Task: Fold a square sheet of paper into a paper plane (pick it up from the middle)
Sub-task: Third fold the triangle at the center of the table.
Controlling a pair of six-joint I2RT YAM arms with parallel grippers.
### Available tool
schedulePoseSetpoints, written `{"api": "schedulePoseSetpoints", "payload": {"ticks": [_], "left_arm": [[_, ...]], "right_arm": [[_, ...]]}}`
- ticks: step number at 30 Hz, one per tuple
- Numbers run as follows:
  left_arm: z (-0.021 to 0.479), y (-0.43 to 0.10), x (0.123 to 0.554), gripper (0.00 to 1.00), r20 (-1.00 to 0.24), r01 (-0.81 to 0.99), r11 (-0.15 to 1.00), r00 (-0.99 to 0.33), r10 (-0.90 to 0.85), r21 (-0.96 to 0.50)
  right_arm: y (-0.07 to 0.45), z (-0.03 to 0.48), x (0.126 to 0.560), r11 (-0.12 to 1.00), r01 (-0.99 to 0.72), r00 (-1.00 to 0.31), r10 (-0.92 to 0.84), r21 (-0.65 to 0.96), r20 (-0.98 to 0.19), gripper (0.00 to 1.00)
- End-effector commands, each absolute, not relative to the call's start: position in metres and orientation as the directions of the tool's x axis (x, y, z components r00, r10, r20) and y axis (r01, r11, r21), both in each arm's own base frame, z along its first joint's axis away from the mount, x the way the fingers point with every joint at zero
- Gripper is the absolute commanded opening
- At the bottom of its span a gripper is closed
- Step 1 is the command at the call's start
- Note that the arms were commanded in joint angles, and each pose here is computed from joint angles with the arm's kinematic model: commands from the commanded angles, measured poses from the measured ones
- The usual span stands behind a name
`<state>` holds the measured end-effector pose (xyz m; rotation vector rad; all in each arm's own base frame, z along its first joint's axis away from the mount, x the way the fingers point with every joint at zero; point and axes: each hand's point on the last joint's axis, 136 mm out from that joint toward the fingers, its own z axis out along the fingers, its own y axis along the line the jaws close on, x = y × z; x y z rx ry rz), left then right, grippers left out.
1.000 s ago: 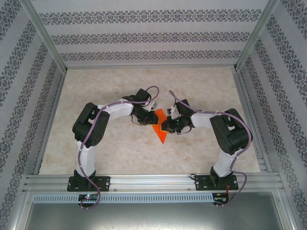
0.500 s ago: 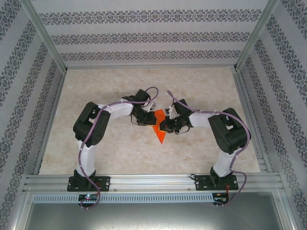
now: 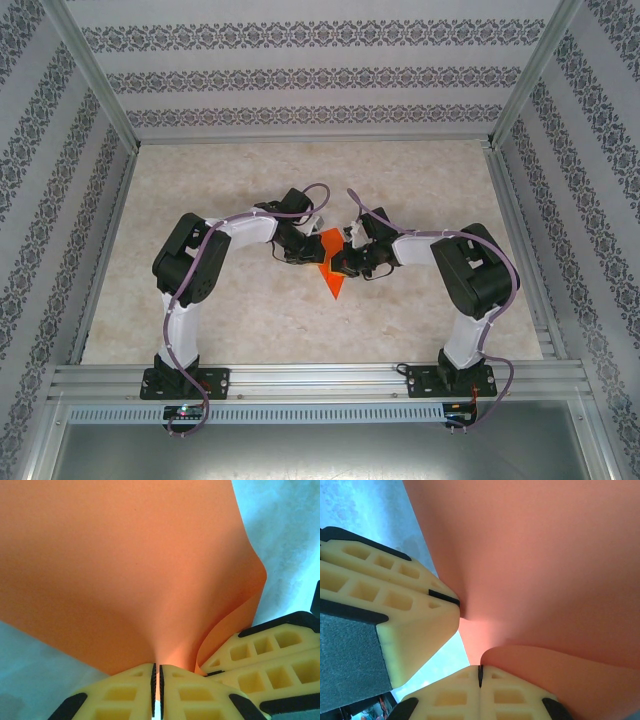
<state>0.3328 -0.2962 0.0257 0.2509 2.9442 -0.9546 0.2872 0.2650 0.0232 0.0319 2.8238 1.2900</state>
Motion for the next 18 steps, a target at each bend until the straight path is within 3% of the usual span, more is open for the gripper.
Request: {"api": "schedulePoseSetpoints", "payload": {"ticks": [1, 18], "left_arm": [[0.0155, -0.2908, 0.3292, 0.15, -0.052, 0.147, 0.799, -0.988, 0.144, -0.583], [0.0109, -0.2904, 0.3276, 0.15, -0.037, 0.14, 0.8, -0.989, 0.146, -0.584]], "right_arm": [[0.269, 0.0196, 0.2893, 0.654, 0.002, -0.999, 0.035, 0.757, -0.027, 0.01], [0.2756, 0.0213, 0.2911, 0.613, 0.008, -0.999, 0.043, 0.79, -0.023, 0.01]]}}
